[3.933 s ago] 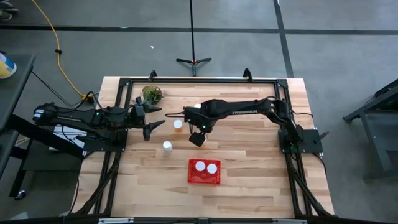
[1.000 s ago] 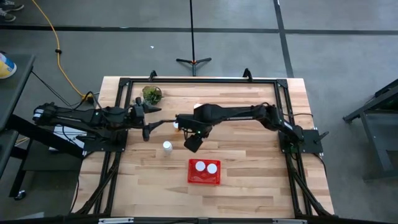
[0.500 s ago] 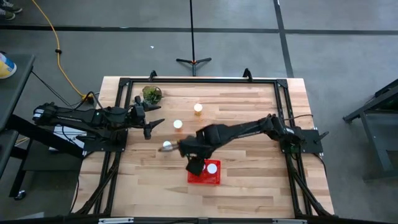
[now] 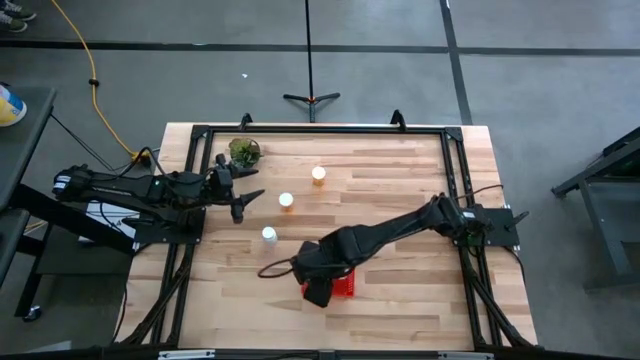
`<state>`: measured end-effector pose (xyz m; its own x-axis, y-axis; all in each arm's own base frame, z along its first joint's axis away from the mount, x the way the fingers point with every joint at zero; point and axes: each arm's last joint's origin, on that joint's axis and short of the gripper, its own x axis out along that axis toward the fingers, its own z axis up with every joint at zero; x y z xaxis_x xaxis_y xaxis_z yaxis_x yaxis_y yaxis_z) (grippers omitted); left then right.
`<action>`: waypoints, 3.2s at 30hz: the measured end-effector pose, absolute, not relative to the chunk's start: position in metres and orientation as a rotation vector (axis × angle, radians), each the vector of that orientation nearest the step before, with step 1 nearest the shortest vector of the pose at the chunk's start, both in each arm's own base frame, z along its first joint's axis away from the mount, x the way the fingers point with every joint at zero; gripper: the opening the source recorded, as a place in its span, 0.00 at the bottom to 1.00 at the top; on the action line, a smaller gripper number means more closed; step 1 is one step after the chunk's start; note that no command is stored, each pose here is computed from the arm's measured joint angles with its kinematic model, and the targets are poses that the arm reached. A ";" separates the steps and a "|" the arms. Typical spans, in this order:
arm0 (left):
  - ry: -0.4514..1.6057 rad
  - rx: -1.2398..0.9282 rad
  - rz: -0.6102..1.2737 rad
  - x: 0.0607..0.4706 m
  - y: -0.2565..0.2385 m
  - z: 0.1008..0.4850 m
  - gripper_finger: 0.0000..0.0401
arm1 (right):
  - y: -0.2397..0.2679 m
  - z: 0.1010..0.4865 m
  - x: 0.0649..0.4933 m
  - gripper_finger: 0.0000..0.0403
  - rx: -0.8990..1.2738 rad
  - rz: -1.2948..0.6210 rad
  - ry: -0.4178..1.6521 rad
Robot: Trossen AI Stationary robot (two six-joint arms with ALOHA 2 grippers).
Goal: Pick and place pill bottles into a basket
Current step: Put the orange pill bottle into the red bin
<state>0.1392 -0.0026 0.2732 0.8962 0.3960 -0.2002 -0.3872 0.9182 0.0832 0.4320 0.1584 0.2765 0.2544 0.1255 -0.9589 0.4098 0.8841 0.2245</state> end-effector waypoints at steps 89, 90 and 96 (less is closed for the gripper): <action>0.114 -0.196 0.345 0.141 -0.005 0.280 0.77 | -0.159 0.242 0.432 0.88 0.370 -0.218 1.305; 0.114 -0.196 0.346 0.141 -0.005 0.280 0.77 | -0.159 0.242 0.433 0.88 0.367 -0.219 1.295; 0.120 -0.193 0.348 0.141 -0.005 0.279 0.77 | -0.165 0.242 0.438 0.89 0.372 -0.247 1.231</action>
<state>0.1414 -0.0049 0.2790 0.9333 0.3263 -0.1499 -0.3492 0.9221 -0.1666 0.4384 -0.1650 0.2422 0.3178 0.0157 -0.9480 0.3805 0.9137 0.1427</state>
